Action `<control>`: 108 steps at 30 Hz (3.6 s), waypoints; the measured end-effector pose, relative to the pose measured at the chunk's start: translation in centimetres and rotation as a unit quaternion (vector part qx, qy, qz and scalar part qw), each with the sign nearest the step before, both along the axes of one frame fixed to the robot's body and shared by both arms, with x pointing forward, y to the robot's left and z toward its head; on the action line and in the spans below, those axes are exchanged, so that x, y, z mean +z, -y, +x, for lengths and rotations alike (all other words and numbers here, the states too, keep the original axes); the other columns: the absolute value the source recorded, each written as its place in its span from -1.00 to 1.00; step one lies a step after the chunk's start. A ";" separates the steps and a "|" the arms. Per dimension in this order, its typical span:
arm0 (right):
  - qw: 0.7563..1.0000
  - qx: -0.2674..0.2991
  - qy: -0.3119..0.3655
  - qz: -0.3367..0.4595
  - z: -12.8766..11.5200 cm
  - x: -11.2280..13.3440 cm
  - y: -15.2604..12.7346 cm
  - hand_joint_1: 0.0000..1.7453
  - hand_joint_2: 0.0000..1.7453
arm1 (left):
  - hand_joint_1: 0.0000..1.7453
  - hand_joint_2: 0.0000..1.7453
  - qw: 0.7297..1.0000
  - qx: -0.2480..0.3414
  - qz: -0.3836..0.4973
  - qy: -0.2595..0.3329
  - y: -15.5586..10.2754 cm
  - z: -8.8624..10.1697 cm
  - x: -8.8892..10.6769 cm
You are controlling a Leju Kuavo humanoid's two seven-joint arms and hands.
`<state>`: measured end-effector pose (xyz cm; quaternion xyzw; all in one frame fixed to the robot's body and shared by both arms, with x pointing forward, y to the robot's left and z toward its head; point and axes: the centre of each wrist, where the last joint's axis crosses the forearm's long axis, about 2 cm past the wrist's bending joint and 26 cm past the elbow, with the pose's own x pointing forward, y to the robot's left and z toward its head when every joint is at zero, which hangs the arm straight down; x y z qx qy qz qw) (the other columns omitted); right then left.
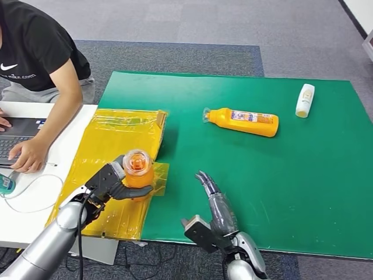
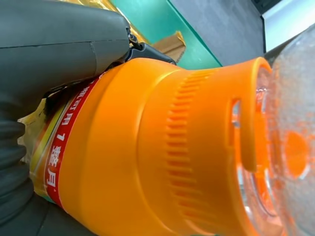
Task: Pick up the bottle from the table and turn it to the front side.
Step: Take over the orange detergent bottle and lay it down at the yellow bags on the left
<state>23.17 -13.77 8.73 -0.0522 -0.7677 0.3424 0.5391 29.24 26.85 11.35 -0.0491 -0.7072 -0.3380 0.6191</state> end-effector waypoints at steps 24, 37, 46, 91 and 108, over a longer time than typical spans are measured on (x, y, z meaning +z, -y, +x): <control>1.000 -0.001 -0.010 -0.006 -0.5 -0.4 0.1 -1.00 1.00 | 1.00 1.00 0.998 0.019 0.056 0.002 -4.0 0.6 0.7; 1.000 0.004 -0.013 -0.012 -0.4 -0.3 0.0 -1.00 1.00 | 1.00 1.00 0.998 0.014 0.063 -0.006 -4.7 0.7 0.7; 1.000 0.006 -0.019 -0.017 -0.3 -0.3 -0.1 -1.00 1.00 | 1.00 1.00 0.998 0.008 0.070 -0.006 -4.5 0.7 0.7; 0.998 0.015 -0.050 -0.031 -0.1 -1.0 -0.6 -1.00 1.00 | 1.00 1.00 0.990 0.046 0.134 -0.020 -6.3 1.8 0.6; 0.998 0.023 -0.050 -0.032 0.2 -1.1 -1.1 -1.00 1.00 | 1.00 1.00 0.989 0.049 0.134 -0.033 -4.7 3.2 0.2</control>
